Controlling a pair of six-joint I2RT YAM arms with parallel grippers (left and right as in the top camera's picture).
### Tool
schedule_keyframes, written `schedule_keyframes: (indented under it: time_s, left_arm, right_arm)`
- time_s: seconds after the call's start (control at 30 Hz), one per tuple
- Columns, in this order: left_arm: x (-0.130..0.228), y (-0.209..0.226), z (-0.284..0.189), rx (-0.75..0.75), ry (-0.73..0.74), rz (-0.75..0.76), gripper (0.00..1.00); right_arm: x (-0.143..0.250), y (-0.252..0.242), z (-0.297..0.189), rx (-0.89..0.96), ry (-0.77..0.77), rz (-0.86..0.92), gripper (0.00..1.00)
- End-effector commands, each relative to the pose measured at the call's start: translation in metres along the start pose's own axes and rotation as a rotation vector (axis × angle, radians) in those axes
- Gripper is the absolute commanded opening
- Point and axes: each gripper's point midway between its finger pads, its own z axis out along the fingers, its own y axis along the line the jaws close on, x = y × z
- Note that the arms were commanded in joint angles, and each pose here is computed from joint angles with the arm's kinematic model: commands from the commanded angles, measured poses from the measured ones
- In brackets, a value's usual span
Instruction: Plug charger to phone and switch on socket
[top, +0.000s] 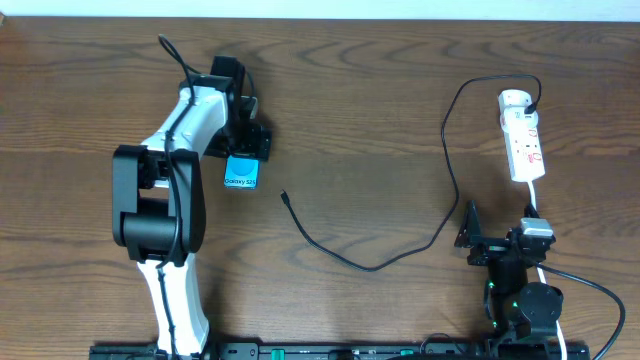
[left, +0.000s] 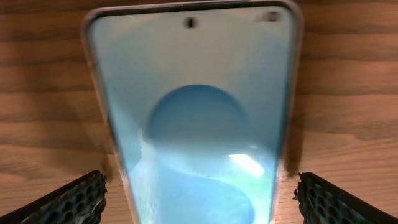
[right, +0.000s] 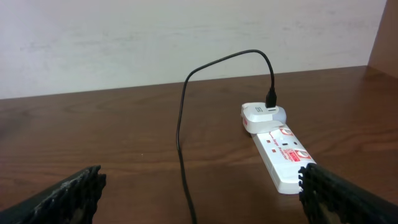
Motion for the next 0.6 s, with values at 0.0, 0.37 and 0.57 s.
schedule_keyframes:
  time_s: [0.0,0.37,0.57]
  left_arm:
    - [0.004,-0.009,0.007,0.007,0.021,0.028,0.98]
    - [0.004,0.004,0.007,-0.075,0.02,0.028,0.98]
    - [0.003,0.004,0.007,-0.075,0.016,0.028,0.98]
  right_arm:
    - [0.0,-0.001,0.0,0.006,-0.002,0.008,0.99]
    - [0.0,-0.001,0.0,0.006,-0.002,0.008,0.99]
    - [0.0,-0.001,0.0,0.006,-0.002,0.008,0.99]
